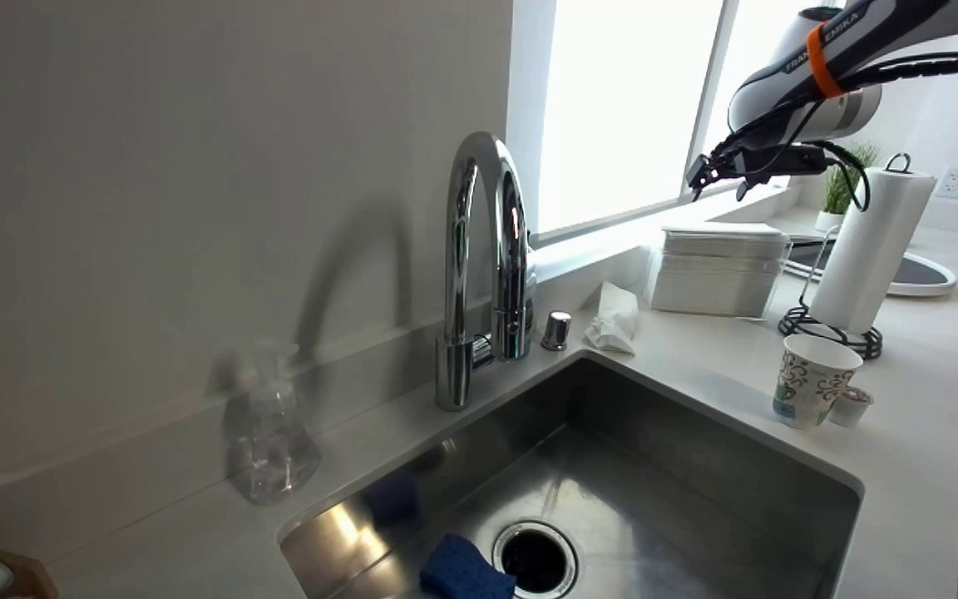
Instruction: Put a paper towel on the countertop
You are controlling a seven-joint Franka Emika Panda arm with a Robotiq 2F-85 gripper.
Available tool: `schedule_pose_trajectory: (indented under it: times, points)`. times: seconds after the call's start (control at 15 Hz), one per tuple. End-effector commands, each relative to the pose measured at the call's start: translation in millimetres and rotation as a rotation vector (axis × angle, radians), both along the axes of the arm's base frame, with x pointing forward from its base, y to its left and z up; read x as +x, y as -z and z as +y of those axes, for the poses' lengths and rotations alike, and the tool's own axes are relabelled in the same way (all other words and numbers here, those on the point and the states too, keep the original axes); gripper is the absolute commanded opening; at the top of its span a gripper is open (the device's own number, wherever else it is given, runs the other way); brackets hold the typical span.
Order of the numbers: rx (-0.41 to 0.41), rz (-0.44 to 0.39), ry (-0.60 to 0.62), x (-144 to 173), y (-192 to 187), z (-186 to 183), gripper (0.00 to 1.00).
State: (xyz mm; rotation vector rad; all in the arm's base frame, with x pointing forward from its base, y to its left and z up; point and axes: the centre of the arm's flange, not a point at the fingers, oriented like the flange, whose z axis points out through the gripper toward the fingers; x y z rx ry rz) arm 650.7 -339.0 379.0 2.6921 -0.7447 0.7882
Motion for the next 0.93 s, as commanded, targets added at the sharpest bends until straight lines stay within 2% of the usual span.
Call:
schedule_pose_trajectory:
  times: [0.0, 0.07, 0.13, 0.2, 0.27, 0.33, 0.47, 0.53, 0.87]
  points:
    - [-0.017, -0.032, 0.012, 15.6, 24.5, -10.1, 0.95]
    - [-0.019, -0.039, 0.016, 16.7, 28.8, -10.9, 0.86]
    - [-0.016, -0.048, 0.023, 17.6, 32.2, -12.3, 0.83]
    - [-0.015, -0.057, 0.027, 18.4, 34.7, -13.1, 0.85]
    - [-0.008, -0.063, 0.033, 18.5, 36.6, -14.1, 0.73]
    - [-0.009, -0.063, 0.036, 18.3, 38.4, -14.6, 0.77]
    - [0.000, -0.064, 0.044, 18.4, 39.9, -16.8, 0.70]
    - [0.004, -0.062, 0.048, 18.0, 40.7, -17.2, 0.73]
    - [0.017, -0.057, 0.063, 16.0, 45.4, -19.3, 0.67]
